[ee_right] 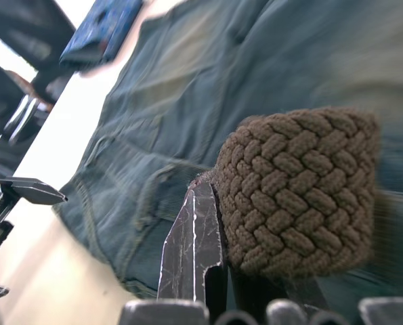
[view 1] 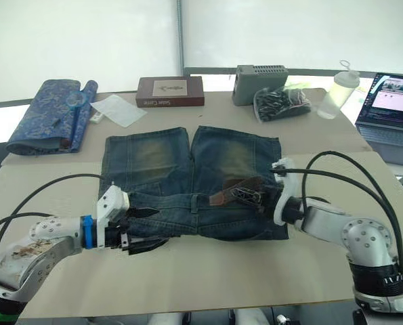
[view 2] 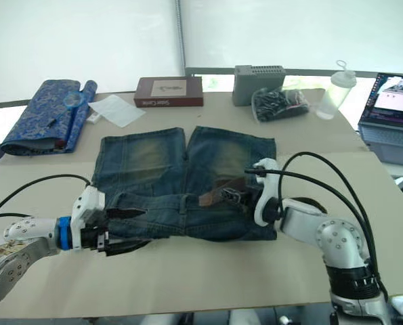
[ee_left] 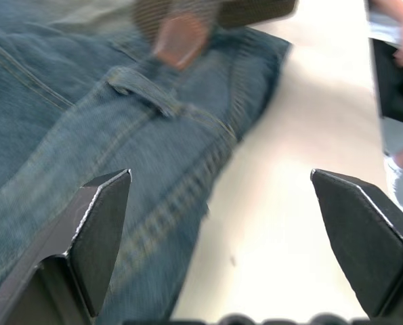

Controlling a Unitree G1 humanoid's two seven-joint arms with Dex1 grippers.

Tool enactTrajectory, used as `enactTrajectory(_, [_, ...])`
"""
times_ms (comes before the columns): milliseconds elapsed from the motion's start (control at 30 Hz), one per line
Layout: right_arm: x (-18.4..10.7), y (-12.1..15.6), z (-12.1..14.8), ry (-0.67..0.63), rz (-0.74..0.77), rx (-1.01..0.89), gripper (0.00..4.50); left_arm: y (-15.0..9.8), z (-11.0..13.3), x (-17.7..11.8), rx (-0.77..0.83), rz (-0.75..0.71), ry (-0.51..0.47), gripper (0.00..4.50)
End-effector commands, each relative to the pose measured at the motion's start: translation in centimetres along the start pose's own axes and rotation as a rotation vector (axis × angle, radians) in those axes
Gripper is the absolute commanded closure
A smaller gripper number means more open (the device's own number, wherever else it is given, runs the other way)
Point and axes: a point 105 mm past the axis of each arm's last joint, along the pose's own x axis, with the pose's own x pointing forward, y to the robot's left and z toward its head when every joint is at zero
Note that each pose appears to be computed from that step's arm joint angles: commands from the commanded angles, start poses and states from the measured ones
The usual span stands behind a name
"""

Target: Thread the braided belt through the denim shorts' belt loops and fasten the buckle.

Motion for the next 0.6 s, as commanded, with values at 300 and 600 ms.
enactTrajectory(300, [1.5, -0.5, -0.9, 0.012, -0.029, 0.032, 4.50, 0.2, 0.2, -1.3, 0.107, 0.033, -0.070, 0.02])
enactTrajectory(600, [2.8, 1.6, -0.5, -0.055, 0.090, 0.232, 4.50, 1.4, -0.7, -1.9, 0.103, 0.106, -0.056, 0.02])
